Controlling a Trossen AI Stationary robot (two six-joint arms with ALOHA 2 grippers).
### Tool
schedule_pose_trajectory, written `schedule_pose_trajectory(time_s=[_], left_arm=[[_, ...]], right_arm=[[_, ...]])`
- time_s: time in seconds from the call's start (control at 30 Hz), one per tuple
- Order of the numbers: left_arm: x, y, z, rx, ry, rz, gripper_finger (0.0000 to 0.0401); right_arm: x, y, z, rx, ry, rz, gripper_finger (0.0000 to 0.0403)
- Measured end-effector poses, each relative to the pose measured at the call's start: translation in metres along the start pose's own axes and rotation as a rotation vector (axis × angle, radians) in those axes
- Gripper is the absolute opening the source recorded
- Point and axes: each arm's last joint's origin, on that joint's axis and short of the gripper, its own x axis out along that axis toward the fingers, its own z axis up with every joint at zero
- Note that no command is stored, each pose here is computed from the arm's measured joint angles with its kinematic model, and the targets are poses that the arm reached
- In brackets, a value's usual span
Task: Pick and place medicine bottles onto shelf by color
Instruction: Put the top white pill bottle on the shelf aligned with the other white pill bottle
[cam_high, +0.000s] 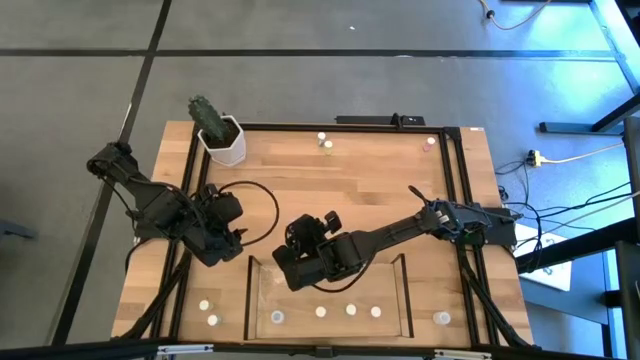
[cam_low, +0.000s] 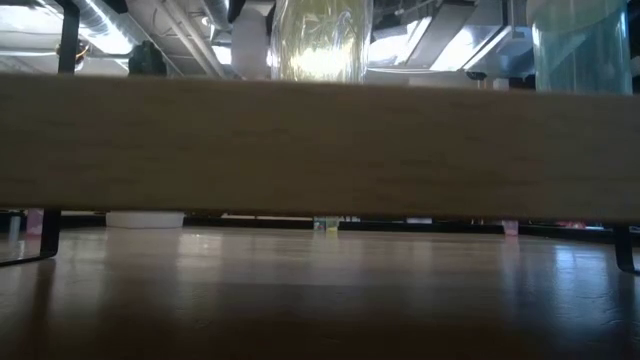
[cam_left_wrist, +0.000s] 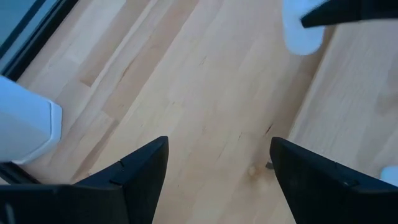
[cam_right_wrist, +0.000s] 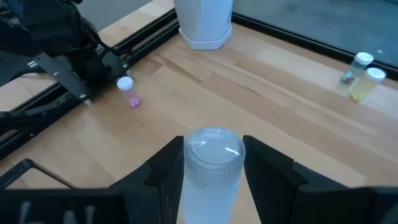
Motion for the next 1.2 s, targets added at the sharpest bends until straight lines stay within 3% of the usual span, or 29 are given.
schedule_pose_trajectory(time_s=[0.27, 0.4, 0.6, 0.9, 1.2], left_arm=[[-0.014, 0.007, -0.014, 0.131, 0.013, -0.009, 0.0275], [-0.026, 0.014, -0.021, 0.164, -0.007, -0.066, 0.0275], [-0.042, 0.026, -0.028, 0.188, -0.047, -0.147, 0.0275], [-0.049, 0.031, -0.033, 0.209, -0.064, -0.191, 0.0275], [-0.051, 0.029, -0.035, 0.217, -0.069, -0.217, 0.0275]], right_arm=[[-0.018, 0.010, -0.008, -0.020, -0.092, 0.026, 0.0156], [-0.035, 0.024, -0.016, 0.038, -0.140, 0.103, 0.0156], [-0.055, 0.040, -0.030, 0.023, -0.177, 0.195, 0.0156], [-0.058, 0.060, -0.058, -0.135, -0.221, 0.254, 0.0156], [-0.053, 0.064, -0.069, -0.222, -0.169, 0.305, 0.0156]])
